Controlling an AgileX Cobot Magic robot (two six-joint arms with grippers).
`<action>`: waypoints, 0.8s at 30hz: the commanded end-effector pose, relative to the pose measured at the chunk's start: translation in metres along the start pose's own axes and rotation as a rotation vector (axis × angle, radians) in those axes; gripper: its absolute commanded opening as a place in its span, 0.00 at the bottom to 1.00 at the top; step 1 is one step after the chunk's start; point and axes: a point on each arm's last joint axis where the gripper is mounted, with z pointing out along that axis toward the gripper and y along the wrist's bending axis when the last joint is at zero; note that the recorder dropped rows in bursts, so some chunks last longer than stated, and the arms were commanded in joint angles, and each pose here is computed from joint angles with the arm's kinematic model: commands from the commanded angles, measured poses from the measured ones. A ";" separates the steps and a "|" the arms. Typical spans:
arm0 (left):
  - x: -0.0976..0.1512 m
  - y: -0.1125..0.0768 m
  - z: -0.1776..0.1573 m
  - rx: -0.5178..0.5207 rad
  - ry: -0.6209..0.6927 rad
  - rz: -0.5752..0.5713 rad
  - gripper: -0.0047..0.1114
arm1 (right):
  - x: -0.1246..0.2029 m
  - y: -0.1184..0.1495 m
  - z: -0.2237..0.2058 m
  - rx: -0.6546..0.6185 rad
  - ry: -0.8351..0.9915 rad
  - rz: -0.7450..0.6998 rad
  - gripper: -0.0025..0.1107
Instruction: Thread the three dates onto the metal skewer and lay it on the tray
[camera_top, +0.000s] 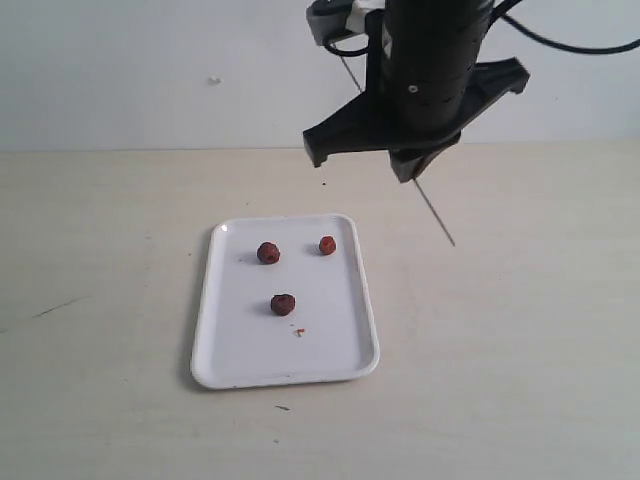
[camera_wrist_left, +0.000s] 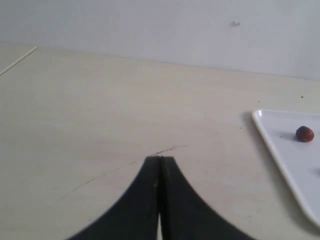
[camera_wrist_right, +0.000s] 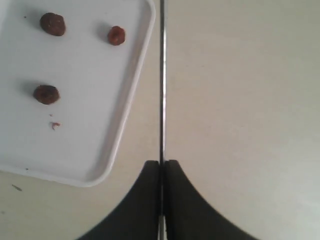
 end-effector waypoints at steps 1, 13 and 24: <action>0.000 0.000 0.000 0.000 -0.010 0.001 0.04 | 0.007 -0.010 -0.015 0.026 -0.023 -0.085 0.02; 0.000 0.000 0.000 0.000 -0.010 0.001 0.04 | 0.036 -0.010 0.017 0.068 0.089 -0.166 0.02; -0.013 -0.003 -0.001 0.054 -0.147 -0.216 0.04 | 0.026 -0.023 0.022 0.246 -0.037 -0.290 0.02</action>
